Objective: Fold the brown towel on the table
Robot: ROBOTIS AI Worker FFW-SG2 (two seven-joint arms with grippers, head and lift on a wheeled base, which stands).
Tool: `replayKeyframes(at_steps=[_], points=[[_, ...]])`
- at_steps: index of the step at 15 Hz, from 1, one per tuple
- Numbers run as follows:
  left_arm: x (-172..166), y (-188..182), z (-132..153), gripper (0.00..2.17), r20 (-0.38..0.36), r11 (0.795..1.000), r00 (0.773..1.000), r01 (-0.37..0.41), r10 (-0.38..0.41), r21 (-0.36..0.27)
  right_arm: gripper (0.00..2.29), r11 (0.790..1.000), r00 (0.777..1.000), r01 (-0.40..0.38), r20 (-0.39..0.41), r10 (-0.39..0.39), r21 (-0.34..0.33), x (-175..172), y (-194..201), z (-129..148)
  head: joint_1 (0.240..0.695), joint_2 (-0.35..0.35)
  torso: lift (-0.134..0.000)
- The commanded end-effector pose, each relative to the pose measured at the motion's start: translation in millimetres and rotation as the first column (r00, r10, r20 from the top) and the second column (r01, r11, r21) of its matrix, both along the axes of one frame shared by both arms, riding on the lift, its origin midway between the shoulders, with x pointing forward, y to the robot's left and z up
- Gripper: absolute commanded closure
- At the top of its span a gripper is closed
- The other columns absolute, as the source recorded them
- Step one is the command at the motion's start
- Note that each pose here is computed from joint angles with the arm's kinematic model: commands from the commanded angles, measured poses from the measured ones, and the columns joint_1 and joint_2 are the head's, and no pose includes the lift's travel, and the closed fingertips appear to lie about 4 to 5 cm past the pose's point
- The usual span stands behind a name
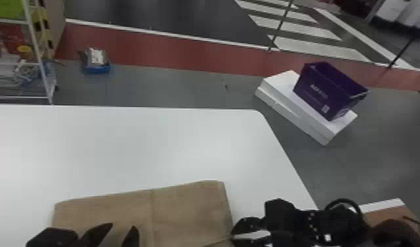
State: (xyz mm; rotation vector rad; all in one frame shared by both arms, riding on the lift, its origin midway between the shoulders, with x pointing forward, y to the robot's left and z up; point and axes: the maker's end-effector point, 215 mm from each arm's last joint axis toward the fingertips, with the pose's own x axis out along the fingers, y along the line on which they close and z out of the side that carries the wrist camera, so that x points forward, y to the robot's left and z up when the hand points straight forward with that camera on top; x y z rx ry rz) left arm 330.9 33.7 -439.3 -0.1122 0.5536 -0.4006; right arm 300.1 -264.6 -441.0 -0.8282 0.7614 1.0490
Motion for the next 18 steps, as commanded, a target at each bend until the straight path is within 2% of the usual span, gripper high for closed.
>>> replayKeyframes(at_steps=[1,3,10,15,18], points=[[-2.2,-0.7,0.3,0.6,-0.002,1.0,1.0,0.001,-0.001,-0.002,0.93,1.0,1.0,-0.004,0.018,0.004,0.0,3.9,1.6,3.6,0.695,-0.35,-0.124],[-2.1,-1.2,1.1,0.6,0.0,1.0,1.0,0.002,-0.002,-0.002,0.77,1.0,0.999,-0.009,0.042,0.009,0.001,7.8,4.3,7.6,0.695,-0.35,-0.124],[-1.9,-2.0,4.5,0.6,0.006,1.0,1.0,0.004,-0.004,-0.002,0.77,0.999,0.999,-0.033,0.026,0.032,0.02,1.8,15.3,4.9,0.695,-0.35,-0.124],[-1.7,-2.1,2.9,0.6,0.005,1.0,1.0,0.005,-0.005,-0.003,0.77,1.0,0.999,-0.031,0.043,0.031,-0.001,11.4,16.0,3.8,0.695,-0.35,-0.124],[-1.3,-1.9,3.6,0.6,0.006,1.0,1.0,0.006,-0.006,-0.004,0.79,1.0,1.0,-0.002,0.018,0.002,-0.017,11.7,11.9,-4.6,0.695,-0.35,-0.124]])
